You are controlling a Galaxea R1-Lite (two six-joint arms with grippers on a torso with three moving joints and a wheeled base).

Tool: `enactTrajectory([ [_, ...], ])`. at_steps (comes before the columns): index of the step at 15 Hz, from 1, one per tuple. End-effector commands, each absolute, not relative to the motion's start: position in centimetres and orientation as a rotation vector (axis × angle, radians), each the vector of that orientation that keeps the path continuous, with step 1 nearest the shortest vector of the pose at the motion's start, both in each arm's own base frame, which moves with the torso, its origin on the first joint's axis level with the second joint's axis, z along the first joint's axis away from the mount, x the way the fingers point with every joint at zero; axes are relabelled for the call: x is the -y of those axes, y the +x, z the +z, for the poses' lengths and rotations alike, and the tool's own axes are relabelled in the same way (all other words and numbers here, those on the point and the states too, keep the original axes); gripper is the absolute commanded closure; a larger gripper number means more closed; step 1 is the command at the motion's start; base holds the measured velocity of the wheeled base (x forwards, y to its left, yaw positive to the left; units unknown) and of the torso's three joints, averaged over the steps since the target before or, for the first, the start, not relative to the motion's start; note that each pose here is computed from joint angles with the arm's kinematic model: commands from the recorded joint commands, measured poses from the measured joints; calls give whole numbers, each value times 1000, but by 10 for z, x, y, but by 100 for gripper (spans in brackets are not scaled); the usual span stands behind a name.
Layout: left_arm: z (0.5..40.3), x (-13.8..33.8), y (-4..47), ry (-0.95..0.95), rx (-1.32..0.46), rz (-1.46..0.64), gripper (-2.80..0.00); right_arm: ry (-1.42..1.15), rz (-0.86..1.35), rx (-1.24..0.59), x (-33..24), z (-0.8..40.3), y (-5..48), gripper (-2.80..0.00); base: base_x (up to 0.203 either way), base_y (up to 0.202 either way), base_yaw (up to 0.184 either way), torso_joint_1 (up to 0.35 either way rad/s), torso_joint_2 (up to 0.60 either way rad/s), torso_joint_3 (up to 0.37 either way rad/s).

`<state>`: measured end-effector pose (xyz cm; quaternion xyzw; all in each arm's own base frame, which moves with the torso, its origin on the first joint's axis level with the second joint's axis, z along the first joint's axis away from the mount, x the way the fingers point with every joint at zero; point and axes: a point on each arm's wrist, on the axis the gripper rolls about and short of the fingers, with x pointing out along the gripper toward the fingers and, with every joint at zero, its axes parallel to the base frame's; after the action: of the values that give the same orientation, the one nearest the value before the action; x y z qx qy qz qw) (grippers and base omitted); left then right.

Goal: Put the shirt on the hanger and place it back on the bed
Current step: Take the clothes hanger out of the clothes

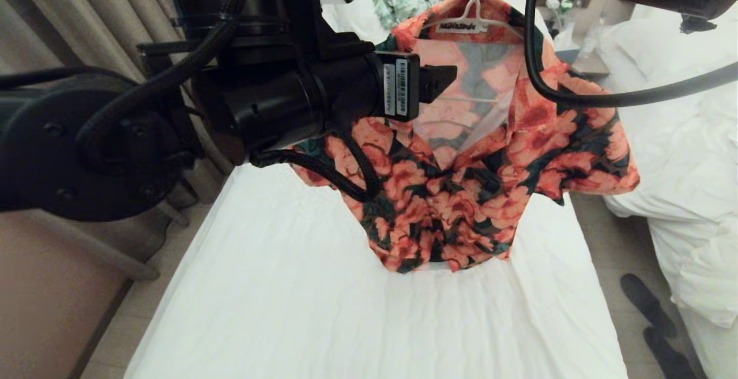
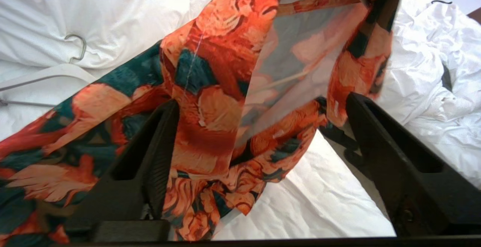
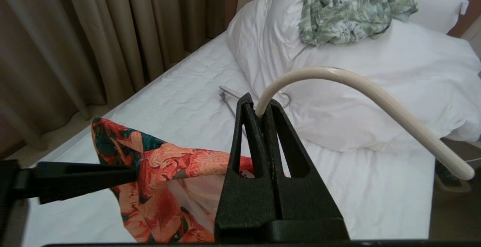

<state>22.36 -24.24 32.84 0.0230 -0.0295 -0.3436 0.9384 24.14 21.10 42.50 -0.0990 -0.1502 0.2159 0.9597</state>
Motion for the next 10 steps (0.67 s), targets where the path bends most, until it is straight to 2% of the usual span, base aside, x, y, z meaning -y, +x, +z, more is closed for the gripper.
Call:
enactTrajectory([
  [1,325,247,228,65,57,-700,-280,-196,438,307,-211,426,240,0,0,0,0,0,0,0],
  [7,333,247,242,89,100,-635,-280,-165,453,302,-211,427,236,0,0,0,0,0,0,0],
  [8,334,246,244,103,107,-628,-98,-164,458,303,-212,427,234,0,0,0,0,0,0,0],
  [9,335,245,244,114,113,-623,0,-164,461,303,-213,427,234,0,0,0,0,0,0,0],
  [10,336,245,244,114,118,-622,0,-163,465,303,-214,427,233,0,0,0,0,0,0,0],
])
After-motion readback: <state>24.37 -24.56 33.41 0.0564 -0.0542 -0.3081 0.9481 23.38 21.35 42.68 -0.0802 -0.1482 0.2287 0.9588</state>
